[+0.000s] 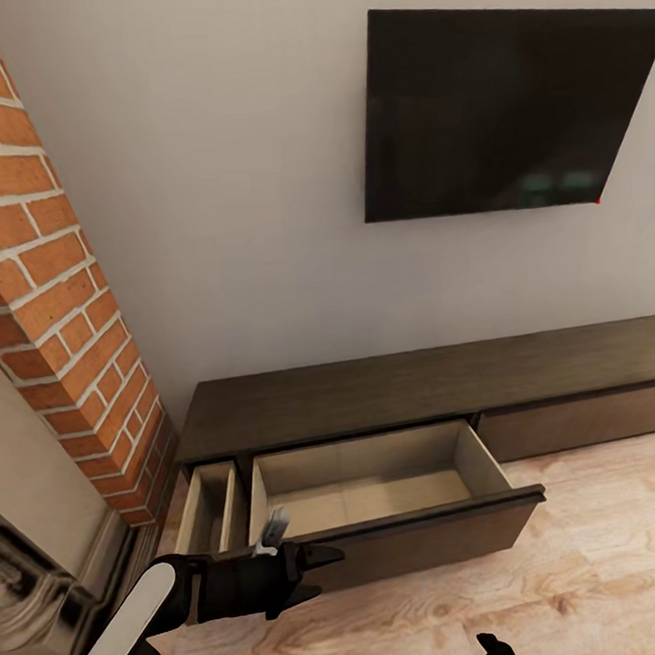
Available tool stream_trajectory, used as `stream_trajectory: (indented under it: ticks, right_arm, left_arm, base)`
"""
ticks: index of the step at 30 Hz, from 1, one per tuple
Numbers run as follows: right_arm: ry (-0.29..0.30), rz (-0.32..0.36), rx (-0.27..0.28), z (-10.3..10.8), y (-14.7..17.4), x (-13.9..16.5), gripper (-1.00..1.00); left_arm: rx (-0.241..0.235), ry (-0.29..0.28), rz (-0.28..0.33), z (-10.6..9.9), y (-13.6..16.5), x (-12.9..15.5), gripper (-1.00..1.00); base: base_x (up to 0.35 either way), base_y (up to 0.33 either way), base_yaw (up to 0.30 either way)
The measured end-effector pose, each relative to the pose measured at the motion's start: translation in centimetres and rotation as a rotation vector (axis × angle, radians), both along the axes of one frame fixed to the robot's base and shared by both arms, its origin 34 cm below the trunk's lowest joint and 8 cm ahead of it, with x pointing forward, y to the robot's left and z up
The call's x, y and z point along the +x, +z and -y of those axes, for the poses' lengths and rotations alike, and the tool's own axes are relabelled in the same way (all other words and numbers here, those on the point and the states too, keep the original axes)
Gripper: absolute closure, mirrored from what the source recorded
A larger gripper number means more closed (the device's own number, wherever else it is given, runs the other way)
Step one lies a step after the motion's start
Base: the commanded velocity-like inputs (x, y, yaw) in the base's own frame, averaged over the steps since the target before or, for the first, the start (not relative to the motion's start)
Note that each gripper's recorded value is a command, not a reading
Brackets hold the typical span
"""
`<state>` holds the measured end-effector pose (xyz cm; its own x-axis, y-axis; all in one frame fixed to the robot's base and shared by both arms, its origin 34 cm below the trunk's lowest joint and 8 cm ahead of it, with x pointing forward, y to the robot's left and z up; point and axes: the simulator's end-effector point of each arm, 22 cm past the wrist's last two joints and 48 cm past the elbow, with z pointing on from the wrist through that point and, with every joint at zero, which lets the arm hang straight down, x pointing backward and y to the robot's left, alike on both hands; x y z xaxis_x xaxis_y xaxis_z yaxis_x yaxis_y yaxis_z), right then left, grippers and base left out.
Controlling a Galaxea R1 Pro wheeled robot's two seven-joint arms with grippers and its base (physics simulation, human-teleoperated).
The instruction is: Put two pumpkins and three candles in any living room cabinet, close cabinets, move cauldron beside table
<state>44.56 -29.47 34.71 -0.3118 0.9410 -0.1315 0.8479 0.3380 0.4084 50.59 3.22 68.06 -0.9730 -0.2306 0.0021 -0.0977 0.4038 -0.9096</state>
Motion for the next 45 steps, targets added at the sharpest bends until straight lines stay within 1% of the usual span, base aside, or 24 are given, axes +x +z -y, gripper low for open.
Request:
stream_trajectory:
  ticks: [13, 23, 34, 45]
  right_arm:
    - [-0.001, 0.001, 0.000, 0.0, 2.4, 0.4, -1.00]
    - [-0.001, 0.002, 0.000, 0.1, 2.4, 0.4, -1.00]
    - [-0.001, 0.003, 0.000, 0.0, 2.4, 0.4, -1.00]
    - [0.000, 0.003, 0.001, 0.1, 2.4, 0.4, -1.00]
  left_arm:
    - [0.002, 0.003, -0.003, -0.1, 2.3, 0.4, -1.00]
    - [0.000, 0.005, -0.001, -0.2, 2.4, 0.5, -1.00]
    - [-0.007, 0.027, 0.001, -0.9, 2.6, 1.2, -1.00]
    - [-0.009, 0.027, 0.002, -0.9, 2.7, 1.2, -1.00]
  base:
    - [0.000, 0.000, -0.028]
    - [0.000, 0.000, -0.261]
    - [0.000, 0.030, -0.279]
    - [0.000, 0.009, -0.279]
